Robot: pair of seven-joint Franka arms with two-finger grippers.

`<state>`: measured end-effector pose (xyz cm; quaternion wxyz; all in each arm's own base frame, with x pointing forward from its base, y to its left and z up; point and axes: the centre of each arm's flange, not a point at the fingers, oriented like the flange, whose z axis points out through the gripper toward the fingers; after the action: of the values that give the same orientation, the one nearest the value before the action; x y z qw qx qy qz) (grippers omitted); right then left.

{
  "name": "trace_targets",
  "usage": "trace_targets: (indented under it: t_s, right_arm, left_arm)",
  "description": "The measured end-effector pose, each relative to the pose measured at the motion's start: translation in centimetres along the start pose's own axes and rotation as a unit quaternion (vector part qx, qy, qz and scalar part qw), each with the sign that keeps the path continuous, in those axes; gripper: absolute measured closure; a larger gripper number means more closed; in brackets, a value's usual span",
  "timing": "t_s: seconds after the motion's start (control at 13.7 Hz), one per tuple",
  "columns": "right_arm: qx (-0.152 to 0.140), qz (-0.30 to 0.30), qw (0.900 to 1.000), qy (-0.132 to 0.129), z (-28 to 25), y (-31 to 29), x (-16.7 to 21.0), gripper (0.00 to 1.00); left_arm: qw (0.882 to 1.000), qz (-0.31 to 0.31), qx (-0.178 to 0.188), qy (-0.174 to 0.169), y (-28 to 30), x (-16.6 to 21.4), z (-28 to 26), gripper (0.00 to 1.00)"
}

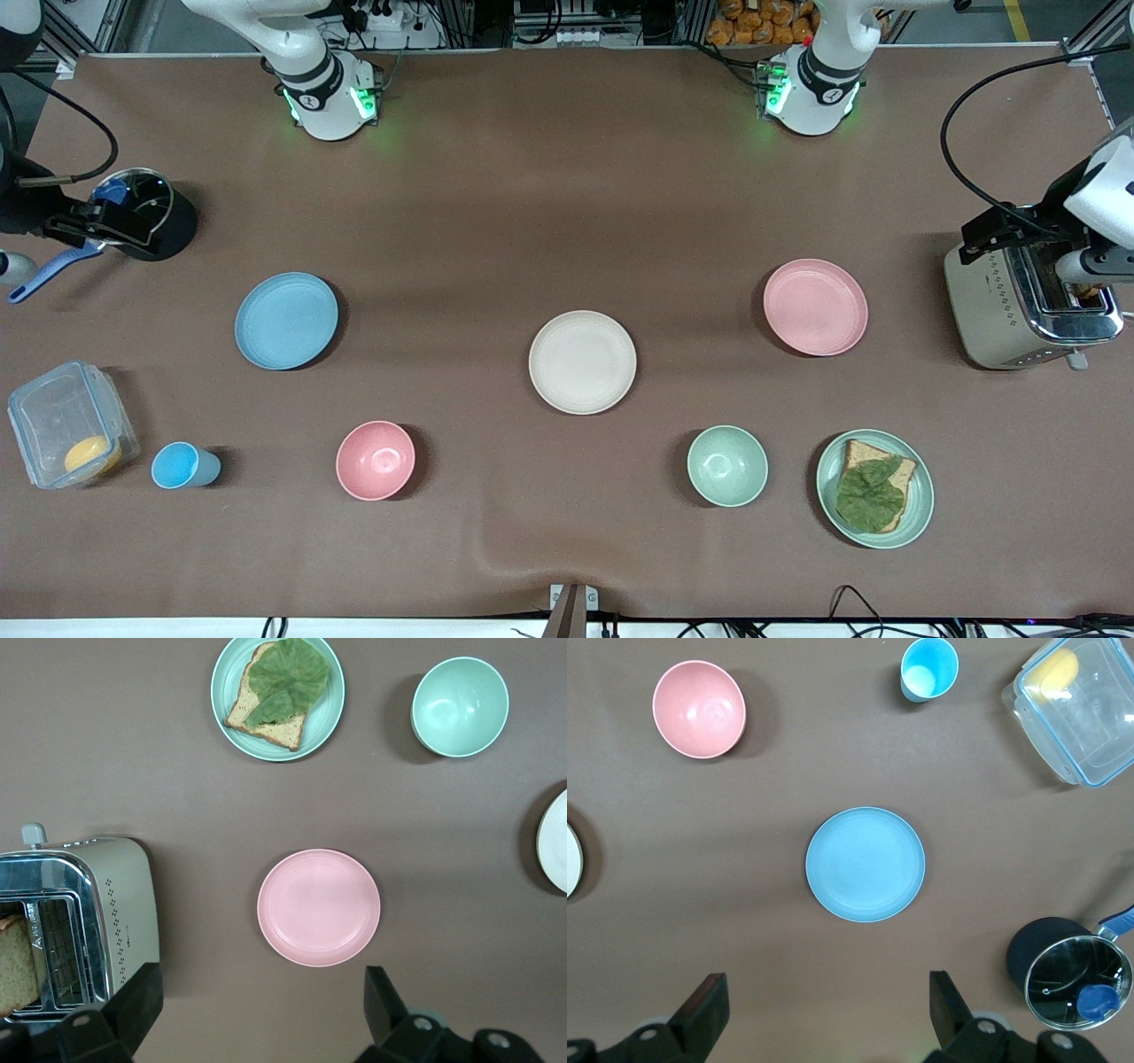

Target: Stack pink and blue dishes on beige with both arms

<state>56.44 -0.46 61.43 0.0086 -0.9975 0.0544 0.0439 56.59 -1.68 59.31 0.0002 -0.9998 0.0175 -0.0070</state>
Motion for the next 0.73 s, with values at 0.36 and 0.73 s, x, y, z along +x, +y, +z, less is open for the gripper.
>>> trace_targets:
  t_s: [0.36, 0.73]
  right_arm:
    - [0.000, 0.000, 1.000, 0.000, 0.0, 0.0, 0.0, 0.00]
    - [0.000, 0.000, 1.000, -0.001, 0.0, 0.0, 0.0, 0.00]
  left_arm:
    - [1.000, 0.000, 0.000, -0.002, 0.0, 0.1, 0.2, 0.00]
    - [0.999, 0.009, 0.001, -0.048, 1.1, 1.0, 3.9, 0.00]
